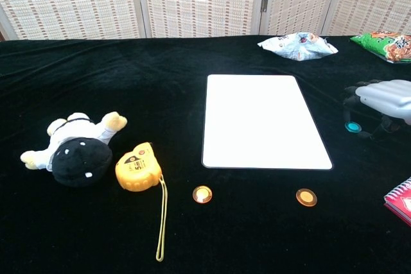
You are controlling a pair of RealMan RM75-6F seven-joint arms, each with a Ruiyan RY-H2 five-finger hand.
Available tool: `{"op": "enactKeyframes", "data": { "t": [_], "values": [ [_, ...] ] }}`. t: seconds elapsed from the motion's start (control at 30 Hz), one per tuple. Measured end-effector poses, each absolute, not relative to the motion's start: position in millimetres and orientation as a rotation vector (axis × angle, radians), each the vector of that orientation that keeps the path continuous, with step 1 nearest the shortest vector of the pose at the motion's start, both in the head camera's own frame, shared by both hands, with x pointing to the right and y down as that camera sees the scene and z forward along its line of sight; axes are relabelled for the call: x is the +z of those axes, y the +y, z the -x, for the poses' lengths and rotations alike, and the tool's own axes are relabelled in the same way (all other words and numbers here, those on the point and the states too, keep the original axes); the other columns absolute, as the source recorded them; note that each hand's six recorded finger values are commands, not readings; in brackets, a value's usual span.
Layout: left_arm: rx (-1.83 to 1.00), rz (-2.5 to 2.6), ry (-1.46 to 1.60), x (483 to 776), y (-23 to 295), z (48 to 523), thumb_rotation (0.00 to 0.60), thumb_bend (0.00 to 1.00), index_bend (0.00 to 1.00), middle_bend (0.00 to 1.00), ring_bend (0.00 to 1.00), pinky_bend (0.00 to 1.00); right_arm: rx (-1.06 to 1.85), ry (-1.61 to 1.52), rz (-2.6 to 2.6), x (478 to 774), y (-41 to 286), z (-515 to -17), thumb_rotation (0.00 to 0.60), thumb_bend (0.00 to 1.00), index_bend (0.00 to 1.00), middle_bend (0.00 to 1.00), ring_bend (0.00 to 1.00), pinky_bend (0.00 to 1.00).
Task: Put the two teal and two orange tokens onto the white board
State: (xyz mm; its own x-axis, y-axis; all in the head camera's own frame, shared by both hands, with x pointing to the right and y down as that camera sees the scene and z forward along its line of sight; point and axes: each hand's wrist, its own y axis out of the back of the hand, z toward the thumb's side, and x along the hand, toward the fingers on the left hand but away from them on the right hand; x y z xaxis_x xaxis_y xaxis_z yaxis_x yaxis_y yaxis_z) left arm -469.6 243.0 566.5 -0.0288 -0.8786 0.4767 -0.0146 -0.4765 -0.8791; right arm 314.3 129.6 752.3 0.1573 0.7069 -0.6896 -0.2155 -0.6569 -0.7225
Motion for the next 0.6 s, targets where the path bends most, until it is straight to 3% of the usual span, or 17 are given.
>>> {"op": "enactKeyframes", "data": {
  "t": [0.33, 0.6],
  "values": [
    [-1.584, 1.556, 0.965, 566, 242, 470, 0.6, 0.13, 0.0, 0.0, 0.0, 0.0, 1.536, -0.51, 1.714, 735, 121, -304, 0.6, 0.27, 0.51, 0.11, 0.03, 0.0],
    [-1.571, 1.559, 0.962, 565, 241, 467, 0.6, 0.13, 0.0, 0.0, 0.0, 0.0, 1.449, -0.531, 1.733, 717, 88, -267, 0.6, 0.27, 0.51, 0.11, 0.02, 0.0]
  ]
}}
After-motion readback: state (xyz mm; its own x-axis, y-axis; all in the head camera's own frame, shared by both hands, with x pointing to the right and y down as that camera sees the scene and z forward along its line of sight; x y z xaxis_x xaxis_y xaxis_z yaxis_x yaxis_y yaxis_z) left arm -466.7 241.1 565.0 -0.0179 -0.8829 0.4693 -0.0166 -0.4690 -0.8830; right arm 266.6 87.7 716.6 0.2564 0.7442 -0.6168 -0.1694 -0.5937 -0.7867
